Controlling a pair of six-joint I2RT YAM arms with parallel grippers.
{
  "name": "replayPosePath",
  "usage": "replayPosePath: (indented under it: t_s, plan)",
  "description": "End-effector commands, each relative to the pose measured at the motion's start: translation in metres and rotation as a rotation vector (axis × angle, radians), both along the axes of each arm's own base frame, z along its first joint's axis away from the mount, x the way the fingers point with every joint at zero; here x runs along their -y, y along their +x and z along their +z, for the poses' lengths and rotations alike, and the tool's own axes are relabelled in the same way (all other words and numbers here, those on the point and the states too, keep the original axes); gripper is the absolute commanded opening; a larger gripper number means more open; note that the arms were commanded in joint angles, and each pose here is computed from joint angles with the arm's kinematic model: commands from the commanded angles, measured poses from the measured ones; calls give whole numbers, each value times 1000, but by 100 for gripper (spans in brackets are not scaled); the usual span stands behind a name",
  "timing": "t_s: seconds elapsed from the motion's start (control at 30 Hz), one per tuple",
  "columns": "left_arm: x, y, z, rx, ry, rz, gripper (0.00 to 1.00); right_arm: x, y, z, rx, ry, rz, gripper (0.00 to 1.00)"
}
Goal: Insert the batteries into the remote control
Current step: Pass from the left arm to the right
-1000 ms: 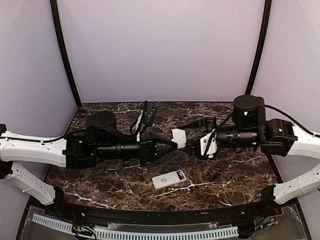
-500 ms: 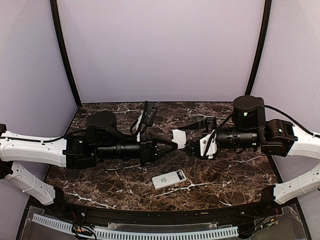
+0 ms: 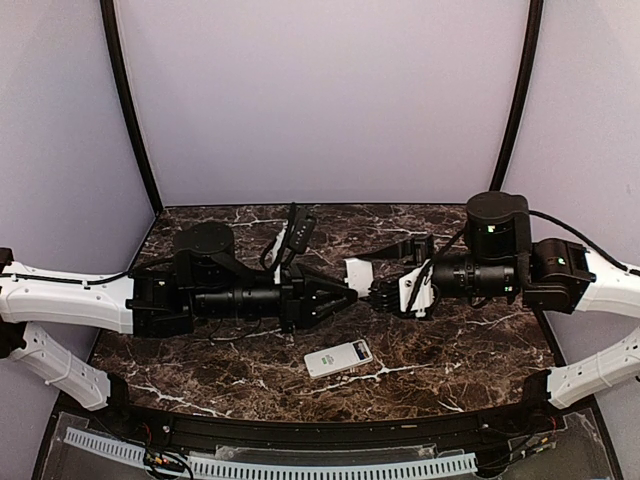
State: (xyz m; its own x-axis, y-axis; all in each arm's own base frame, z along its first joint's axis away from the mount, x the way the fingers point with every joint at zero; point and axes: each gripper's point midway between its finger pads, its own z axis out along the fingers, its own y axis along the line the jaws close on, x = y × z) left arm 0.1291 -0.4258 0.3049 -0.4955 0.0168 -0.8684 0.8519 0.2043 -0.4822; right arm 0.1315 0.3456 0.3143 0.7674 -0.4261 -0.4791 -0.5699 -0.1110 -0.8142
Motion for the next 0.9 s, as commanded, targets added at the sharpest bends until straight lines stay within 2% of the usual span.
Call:
replayPosePath:
  t_s: [0.0,0.07,0.17,0.2,0.3,0.43,0.63,0.77,0.87]
  plan:
    - [-9,-1,1,51,23,0,50,4,0,-6,-18,-12,-27,35]
    - [-17,-1,-2,106,43,7,64,7,3,-17,-38,-40,-42,35]
    - [-34,10,-12,201,78,89,73,11,4,-32,-90,-68,-44,34]
    - [-41,16,-28,212,114,132,76,13,5,-36,-110,-74,-43,34]
    - [-57,27,-52,277,177,212,78,22,10,-55,-201,-106,-47,34]
    - [-71,42,-119,321,375,275,82,32,16,-92,-338,-196,-46,34]
    - [-67,42,-199,375,571,208,88,43,21,-142,-479,-305,-78,34]
    - [-62,46,-236,406,638,182,93,54,26,-164,-532,-323,-104,34]
    - [-52,36,-260,401,670,88,93,60,27,-181,-571,-354,-115,34]
